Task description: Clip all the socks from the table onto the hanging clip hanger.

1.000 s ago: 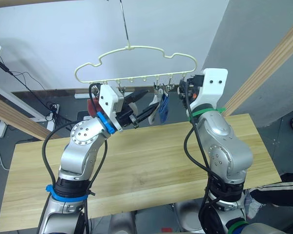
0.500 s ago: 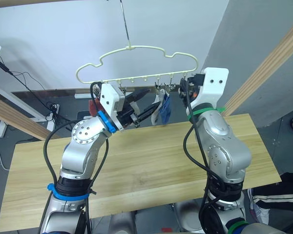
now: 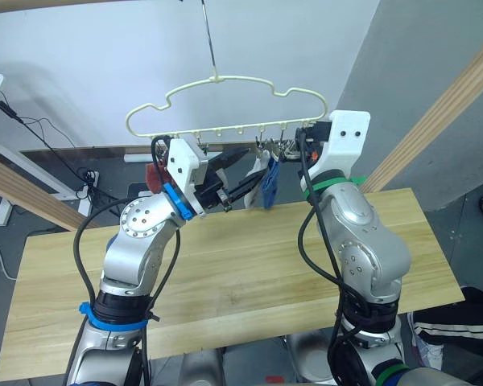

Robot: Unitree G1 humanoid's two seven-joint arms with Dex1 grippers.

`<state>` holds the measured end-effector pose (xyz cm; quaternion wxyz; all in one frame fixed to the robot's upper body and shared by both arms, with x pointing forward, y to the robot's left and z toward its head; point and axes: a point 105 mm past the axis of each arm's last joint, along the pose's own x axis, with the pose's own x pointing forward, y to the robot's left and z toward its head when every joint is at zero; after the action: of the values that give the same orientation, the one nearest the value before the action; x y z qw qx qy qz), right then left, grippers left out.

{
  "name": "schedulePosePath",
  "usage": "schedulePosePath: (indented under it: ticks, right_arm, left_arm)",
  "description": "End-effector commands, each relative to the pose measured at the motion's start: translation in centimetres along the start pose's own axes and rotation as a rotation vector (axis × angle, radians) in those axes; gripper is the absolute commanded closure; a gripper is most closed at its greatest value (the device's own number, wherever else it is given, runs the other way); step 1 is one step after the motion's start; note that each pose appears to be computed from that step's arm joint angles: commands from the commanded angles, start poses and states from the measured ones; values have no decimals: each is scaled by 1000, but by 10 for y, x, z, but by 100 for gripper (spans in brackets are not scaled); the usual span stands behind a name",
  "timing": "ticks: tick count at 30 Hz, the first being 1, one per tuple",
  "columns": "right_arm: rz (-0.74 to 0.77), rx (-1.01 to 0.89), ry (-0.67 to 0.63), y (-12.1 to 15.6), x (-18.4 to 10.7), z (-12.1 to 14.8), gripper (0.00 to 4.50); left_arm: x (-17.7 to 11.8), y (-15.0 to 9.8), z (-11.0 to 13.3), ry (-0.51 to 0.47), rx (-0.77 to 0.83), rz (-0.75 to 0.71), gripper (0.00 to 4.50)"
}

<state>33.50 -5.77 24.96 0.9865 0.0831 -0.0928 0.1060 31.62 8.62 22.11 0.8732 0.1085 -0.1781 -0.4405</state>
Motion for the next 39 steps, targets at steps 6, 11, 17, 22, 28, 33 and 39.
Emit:
schedulePosePath:
  ticks: [6, 11, 17, 22, 28, 33, 39]
  right_arm:
    - [21, 50, -63, 11, -3, 14, 447]
    - [21, 49, -65, 10, -3, 15, 447]
    - [30, 45, -63, 11, -2, 15, 450]
    - [39, 37, -56, 11, -2, 14, 450]
    - [50, 33, -50, 11, -1, 13, 450]
    - [56, 30, -48, 12, 0, 13, 450]
    - [61, 23, -47, 12, 0, 13, 450]
  left_arm:
    - [-2, -3, 5, -22, 10, 10, 184]
    - [-22, -1, -30, 98, 7, 155, 184]
    - [-96, 18, -81, 263, -54, 692, 54]
    - [-180, 29, -114, 435, -191, 1124, 1]
    - [-225, 40, -135, 534, -292, 1277, 1]
    - [-249, 49, -154, 585, -388, 1361, 1]
    - [-265, 36, -179, 697, -503, 1378, 1]
